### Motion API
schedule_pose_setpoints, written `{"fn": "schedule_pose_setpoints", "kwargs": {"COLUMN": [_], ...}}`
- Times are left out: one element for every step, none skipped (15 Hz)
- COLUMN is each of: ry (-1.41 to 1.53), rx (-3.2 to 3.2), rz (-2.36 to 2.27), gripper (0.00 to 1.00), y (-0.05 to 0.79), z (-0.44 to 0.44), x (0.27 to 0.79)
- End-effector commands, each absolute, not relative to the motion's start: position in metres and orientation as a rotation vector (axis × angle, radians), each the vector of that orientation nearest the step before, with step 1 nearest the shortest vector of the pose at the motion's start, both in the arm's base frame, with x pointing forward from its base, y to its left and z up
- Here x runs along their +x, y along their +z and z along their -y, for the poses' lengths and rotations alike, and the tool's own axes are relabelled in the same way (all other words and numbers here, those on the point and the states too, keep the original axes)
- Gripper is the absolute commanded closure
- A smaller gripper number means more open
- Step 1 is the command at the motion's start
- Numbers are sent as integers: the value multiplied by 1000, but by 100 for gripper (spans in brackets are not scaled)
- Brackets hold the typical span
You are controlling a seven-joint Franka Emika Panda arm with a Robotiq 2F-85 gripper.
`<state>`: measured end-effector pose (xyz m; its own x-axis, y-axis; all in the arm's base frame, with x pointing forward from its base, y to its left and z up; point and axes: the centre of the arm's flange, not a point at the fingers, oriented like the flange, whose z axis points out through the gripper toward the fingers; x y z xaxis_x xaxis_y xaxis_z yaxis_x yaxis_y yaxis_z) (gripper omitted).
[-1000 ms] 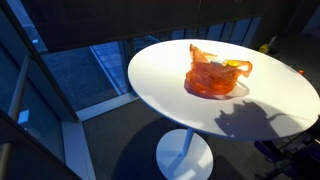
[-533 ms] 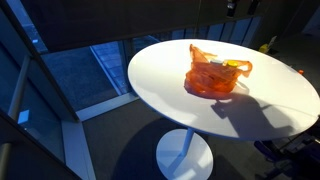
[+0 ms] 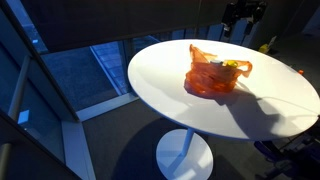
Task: Remove the brown bottle from the plastic
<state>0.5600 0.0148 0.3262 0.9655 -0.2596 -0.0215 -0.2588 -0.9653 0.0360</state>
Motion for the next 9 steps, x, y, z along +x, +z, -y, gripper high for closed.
{"fn": "schedule_pose_setpoints", "kwargs": {"ry": [-39, -52, -62, -77, -92, -107, -119, -127, -133], "rx": [3077, 3077, 3076, 3073, 3069, 3064, 3061, 3059, 3056], "rz": [392, 388, 387, 388, 390, 393, 393, 390, 388], "gripper": [0, 0, 0, 0, 0, 0, 0, 0, 0], "y": [308, 302, 297, 291, 287, 283, 280, 278, 275], "z": [-11, -10, -10, -9, -8, -8, -8, -8, -8], "x": [563, 564, 564, 564, 563, 560, 558, 554, 551]}}
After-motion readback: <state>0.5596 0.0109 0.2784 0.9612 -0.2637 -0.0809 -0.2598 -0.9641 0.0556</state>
